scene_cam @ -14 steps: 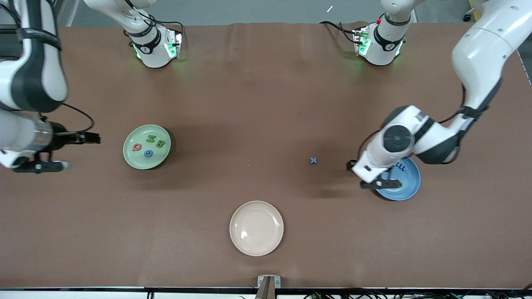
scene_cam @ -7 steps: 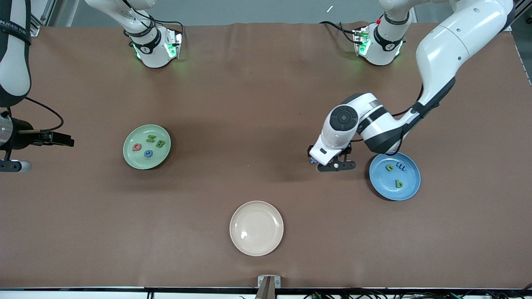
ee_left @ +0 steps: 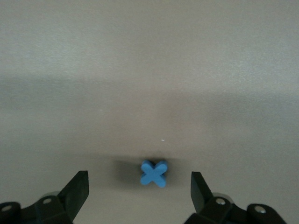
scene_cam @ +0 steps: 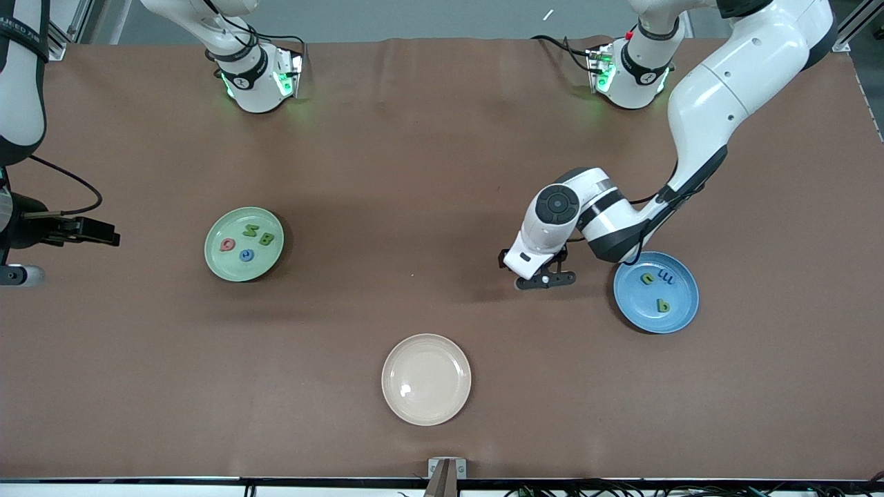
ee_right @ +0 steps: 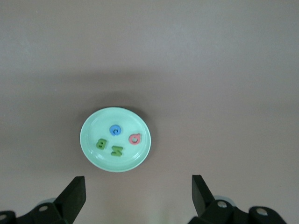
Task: Sort upper and lower case letters into plates
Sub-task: 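Grasp the blue x with the left gripper while the right gripper withdraws, then carry the blue x toward the blue plate with the left gripper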
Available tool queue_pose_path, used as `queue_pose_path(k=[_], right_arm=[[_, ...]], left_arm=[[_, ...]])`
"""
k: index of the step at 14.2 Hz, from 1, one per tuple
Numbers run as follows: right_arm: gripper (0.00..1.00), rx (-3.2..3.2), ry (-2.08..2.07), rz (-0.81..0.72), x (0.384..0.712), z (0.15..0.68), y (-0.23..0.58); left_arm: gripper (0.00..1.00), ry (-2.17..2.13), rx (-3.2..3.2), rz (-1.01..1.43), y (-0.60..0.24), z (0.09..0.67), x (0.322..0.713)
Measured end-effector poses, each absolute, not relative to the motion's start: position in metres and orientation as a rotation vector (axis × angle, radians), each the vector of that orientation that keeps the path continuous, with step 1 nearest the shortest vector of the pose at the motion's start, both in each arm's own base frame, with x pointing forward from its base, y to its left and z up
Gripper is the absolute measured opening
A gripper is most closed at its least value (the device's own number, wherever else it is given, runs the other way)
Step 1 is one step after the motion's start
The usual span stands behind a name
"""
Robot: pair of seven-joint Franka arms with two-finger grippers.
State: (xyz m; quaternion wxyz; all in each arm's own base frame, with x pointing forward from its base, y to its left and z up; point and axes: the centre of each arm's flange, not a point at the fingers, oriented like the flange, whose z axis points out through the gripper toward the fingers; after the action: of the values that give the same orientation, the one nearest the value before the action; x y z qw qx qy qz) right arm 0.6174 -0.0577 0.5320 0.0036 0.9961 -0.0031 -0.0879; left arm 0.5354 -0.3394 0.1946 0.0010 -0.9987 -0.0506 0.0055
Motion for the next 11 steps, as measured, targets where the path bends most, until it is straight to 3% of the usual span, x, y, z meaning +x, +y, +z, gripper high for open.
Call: queue_pose_path(k=[2,4,5,7,11], right_arm=[[1.0,3.128,-0.013,-0.304,0.615,0.531,-0.058],[1.0,3.138,-0.013,-0.307,0.615,0.53,-0.056],[1.0,3.14,-0.014,-0.307,0.615,0.53,-0.056],[1.0,3.148,-0.016,-0.297,0.613,0.535,-0.056],[1.0,3.16,-0.018,-0.263,0.586,0.56,-0.057]], left_arm=[[0.92,-0.162,-3.147,0.014,-0.34,0.194,0.536],[0.77,-0.165,-3.146,0.017,-0.339,0.192,0.536],[0.77,-0.166,-3.146,0.022,-0.339,0.19,0.536],[0.66,-0.165,-3.147,0.03,-0.339,0.188,0.535],[0.59,-0.193,-3.142,0.047,-0.338,0.182,0.534]])
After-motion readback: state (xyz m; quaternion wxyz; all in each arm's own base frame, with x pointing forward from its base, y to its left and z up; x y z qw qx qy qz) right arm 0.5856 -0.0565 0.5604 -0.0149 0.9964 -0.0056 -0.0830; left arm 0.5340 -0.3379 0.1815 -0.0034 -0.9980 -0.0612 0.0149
